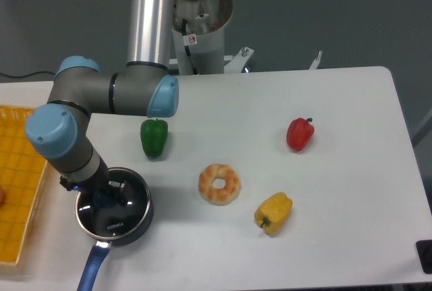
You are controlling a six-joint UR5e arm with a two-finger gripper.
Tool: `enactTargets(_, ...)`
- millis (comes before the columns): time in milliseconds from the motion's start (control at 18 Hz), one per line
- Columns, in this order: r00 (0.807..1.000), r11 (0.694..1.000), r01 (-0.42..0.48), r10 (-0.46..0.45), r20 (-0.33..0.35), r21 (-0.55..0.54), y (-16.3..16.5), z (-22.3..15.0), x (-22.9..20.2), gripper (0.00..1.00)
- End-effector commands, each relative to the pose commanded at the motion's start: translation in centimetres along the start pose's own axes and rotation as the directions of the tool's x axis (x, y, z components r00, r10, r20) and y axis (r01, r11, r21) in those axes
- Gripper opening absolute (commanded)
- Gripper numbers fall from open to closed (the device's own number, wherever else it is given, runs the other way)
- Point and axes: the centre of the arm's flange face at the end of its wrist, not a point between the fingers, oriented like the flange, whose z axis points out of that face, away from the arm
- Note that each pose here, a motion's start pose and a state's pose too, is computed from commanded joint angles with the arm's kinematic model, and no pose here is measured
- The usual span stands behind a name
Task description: Open the lid
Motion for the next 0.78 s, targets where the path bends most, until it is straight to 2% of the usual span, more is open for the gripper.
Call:
enactTargets(222, 1.000, 1.000, -0.001, 0.001, -0.001, 0.003, 0.0, -0.2, 0.0, 0.61)
enactTargets(778, 1.000, 1.000, 0.000, 0.000, -0.004, 0.022, 0.3, -1.6, -0.1, 0.60)
